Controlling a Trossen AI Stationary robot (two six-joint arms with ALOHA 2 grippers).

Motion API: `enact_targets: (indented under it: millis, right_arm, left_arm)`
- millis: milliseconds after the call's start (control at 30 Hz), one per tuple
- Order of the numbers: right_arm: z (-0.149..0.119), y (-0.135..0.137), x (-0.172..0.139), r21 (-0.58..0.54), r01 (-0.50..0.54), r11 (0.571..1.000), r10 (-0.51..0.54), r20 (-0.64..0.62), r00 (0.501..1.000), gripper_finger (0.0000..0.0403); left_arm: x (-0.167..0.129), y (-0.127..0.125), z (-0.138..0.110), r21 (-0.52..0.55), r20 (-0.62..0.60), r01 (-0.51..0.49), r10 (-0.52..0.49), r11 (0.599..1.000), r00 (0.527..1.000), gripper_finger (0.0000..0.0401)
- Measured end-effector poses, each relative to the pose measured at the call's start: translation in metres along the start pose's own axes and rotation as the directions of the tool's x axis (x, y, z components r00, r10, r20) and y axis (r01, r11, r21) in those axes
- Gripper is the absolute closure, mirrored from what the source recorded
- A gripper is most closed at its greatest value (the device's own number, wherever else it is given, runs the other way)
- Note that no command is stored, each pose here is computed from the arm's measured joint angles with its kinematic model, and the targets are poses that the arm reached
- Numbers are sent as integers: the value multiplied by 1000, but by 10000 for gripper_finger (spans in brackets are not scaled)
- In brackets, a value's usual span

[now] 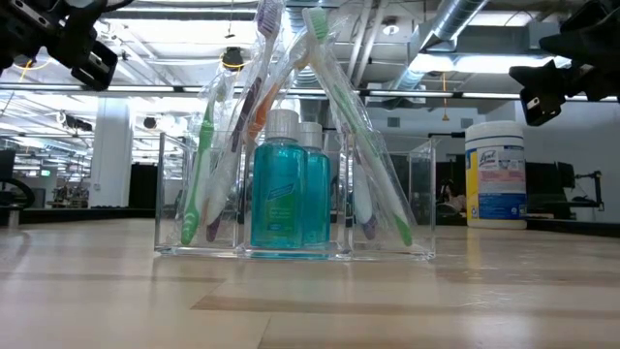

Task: Pick & Place toothbrushing station
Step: Return to Home Position

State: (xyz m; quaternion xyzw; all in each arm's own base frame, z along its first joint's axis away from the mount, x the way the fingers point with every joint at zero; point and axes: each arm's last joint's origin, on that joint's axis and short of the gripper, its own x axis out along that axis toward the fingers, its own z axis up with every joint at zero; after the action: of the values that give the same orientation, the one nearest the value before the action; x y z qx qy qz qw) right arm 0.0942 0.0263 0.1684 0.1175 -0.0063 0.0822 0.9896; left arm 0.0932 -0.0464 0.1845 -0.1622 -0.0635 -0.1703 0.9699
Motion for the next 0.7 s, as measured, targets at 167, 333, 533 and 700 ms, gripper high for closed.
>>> enact_targets:
  millis: [167,333,533,700]
  right_arm:
    - [0,0,0,0,0,1000,0,0,1000,214]
    - [0,0,0,0,0,1000,0,0,1000,214]
    - [0,0,0,0,0,1000,0,0,1000,214]
    - [0,0,0,0,0,1000,0,0,1000,214]
  left_arm:
    - [2,0,-3,6,-30,-7,8,1000,1000,233]
    - [4,1,-6,12,-57,-15,15,1000,998,233]
    - [5,1,-8,16,-79,-20,21,1000,997,233]
    - [6,1,-9,19,-89,-22,23,1000,996,233]
